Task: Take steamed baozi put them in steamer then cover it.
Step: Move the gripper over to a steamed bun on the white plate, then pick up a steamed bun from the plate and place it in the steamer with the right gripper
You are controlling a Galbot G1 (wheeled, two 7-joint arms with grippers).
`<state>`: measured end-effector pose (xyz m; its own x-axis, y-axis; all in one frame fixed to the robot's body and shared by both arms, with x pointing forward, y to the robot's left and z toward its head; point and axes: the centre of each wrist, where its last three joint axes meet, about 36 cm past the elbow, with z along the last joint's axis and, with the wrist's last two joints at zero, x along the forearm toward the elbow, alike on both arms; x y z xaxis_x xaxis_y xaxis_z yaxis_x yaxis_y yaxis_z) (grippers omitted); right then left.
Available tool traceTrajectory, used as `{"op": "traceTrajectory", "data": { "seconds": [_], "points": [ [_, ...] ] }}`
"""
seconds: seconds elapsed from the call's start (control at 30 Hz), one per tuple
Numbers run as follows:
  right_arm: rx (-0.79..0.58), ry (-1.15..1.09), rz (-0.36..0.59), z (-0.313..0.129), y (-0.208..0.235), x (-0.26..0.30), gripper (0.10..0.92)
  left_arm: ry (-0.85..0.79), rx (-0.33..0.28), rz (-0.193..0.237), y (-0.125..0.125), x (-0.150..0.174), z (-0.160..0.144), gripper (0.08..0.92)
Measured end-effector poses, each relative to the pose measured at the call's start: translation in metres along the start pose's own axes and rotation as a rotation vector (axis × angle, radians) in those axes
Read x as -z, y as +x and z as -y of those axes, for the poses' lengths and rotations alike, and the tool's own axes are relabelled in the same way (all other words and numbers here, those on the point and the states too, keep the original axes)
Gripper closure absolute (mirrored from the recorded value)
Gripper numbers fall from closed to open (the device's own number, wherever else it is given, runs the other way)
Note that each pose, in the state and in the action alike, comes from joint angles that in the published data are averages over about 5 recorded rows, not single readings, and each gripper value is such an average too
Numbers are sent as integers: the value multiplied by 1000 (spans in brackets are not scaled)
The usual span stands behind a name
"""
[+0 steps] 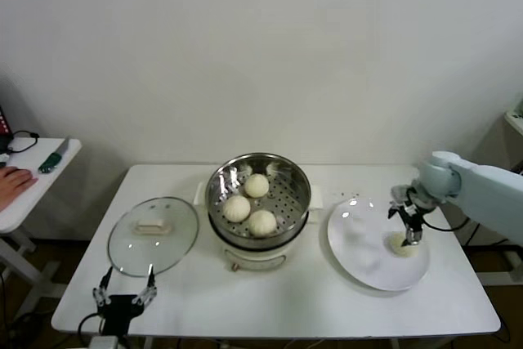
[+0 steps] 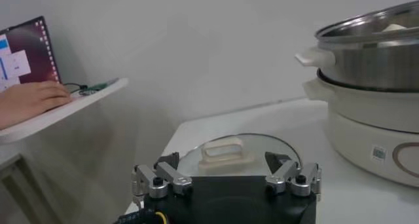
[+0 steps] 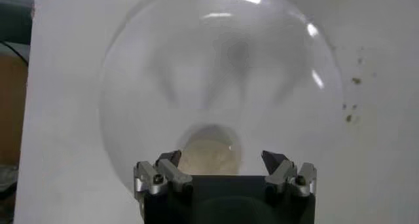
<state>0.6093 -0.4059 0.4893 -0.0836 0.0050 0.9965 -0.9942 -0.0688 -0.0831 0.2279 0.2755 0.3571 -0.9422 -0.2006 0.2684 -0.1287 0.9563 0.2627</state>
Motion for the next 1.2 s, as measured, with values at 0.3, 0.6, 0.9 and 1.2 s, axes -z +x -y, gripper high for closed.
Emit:
{"op": "traceTrajectory", "data": {
  "seconds": [0.3,0.6,0.9,1.2],
  "points": [
    [12,-54,-4,-4,-25,-17,200,-11,-5,-6,1,-2,3,177],
    [11,-68,-9,3,-37,-20,200,-15,-3,-8,2,-2,4,177],
    [20,-70,-7,7,-43,-18,226,-16,-4,-9,0,-2,5,177],
    [26,-79,-2,9,-37,-21,321,-15,-5,-8,1,-2,5,177]
  ]
}}
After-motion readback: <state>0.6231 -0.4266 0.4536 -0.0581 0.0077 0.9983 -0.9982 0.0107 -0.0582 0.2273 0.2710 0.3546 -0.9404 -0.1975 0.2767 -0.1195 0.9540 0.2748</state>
